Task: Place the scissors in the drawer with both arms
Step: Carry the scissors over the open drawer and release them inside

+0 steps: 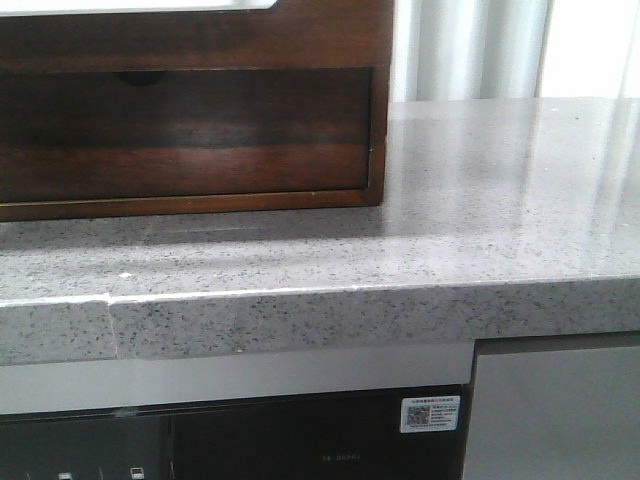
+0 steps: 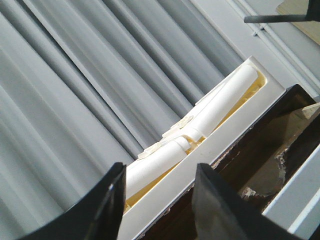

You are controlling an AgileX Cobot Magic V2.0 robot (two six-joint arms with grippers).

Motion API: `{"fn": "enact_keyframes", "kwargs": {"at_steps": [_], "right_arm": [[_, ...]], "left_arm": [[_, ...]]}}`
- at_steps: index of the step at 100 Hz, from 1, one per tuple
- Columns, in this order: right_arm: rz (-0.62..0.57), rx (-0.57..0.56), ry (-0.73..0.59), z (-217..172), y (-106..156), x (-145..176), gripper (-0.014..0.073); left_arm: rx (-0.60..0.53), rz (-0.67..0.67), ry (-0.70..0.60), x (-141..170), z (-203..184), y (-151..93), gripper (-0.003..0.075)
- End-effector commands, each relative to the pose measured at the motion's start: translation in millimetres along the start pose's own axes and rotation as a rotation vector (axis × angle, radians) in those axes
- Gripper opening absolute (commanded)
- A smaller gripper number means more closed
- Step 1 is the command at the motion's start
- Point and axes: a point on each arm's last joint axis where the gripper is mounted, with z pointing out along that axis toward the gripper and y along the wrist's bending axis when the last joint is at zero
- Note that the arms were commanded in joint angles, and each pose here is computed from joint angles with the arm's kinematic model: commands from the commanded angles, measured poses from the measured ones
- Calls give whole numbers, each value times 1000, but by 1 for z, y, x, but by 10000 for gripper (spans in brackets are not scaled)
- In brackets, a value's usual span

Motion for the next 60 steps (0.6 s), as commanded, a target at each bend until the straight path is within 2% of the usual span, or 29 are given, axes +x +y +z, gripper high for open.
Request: {"fn": "enact_keyframes", "kwargs": {"at_steps": [1, 31, 60], "right_arm": [[-99, -4, -171, -27, 20, -30, -69], [-336, -179, -338, -38, 84, -76, -69], [-498, -256, -291, 9, 123, -80, -69]], "left_arm": [[-23, -54, -60, -10, 2, 6, 295], [-23, -54, -60, -10, 2, 6, 295], [-23, -54, -60, -10, 2, 6, 295]]}}
